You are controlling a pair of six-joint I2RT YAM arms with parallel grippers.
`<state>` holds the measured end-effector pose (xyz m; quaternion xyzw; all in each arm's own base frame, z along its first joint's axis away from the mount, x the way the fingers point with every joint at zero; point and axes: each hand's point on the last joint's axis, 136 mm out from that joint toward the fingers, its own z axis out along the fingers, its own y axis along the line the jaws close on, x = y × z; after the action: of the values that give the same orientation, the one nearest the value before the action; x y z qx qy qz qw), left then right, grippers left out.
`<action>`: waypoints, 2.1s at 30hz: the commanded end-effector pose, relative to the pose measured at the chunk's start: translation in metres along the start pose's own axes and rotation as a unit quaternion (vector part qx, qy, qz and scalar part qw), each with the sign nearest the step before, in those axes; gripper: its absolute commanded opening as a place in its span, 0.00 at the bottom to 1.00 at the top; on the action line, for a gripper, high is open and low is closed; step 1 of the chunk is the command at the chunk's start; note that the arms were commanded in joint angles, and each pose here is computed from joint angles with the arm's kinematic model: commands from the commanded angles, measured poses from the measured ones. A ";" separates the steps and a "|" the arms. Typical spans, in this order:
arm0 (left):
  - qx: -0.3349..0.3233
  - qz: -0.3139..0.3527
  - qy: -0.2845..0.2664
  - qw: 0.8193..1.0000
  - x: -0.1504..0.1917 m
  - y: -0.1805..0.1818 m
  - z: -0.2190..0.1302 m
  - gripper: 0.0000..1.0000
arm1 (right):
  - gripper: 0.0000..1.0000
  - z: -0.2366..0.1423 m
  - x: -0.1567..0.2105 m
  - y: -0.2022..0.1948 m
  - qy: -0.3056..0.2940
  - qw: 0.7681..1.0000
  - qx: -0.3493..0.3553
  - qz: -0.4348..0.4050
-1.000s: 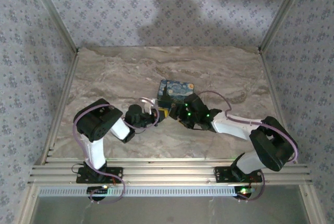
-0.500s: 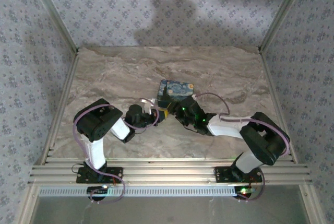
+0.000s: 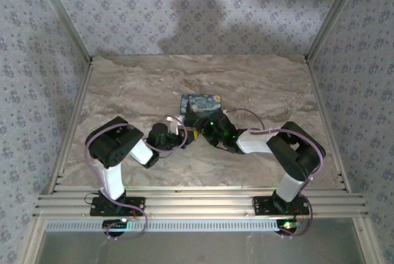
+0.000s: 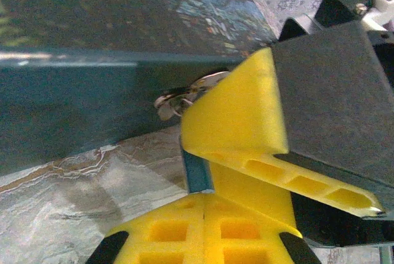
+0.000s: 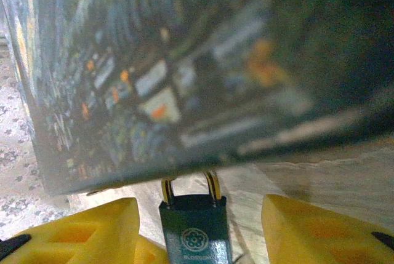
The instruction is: Unlock a padlock with a key
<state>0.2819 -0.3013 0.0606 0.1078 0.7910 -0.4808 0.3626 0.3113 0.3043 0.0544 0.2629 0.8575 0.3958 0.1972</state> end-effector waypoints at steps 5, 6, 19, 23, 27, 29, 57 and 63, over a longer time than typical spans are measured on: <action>0.026 0.014 0.006 1.000 -0.006 -0.018 -0.002 0.00 | 0.46 0.010 0.012 0.008 0.045 0.999 0.000 0.003; 0.024 0.016 0.008 1.000 -0.005 -0.017 -0.003 0.00 | 0.41 0.010 0.013 0.008 0.048 0.999 0.003 0.000; -0.010 0.002 0.006 1.000 -0.021 -0.019 -0.024 0.20 | 0.00 0.014 0.022 0.008 0.036 0.999 -0.005 0.003; -0.036 -0.041 0.034 0.998 -0.022 -0.023 -0.039 0.43 | 0.00 0.010 0.013 -0.001 0.008 1.000 -0.012 0.025; -0.058 -0.104 0.034 0.992 -0.025 -0.014 -0.052 0.50 | 0.00 0.011 0.010 0.005 0.003 0.999 -0.028 0.029; -0.064 -0.145 0.033 0.987 -0.025 -0.008 -0.053 0.50 | 0.00 0.013 0.013 0.005 0.006 0.999 -0.028 0.029; -0.087 -0.354 -0.061 0.929 -0.023 0.029 -0.069 0.40 | 0.00 0.042 0.049 0.015 0.017 0.995 -0.067 0.069; -0.090 -0.368 -0.060 0.924 -0.019 0.034 -0.067 0.44 | 0.00 0.043 0.050 0.016 0.018 0.995 -0.068 0.069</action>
<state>0.2805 -0.2272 0.0723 -0.2412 0.7948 -0.5133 0.2159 0.3108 0.3685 0.0612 0.2913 0.7902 0.5027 0.1952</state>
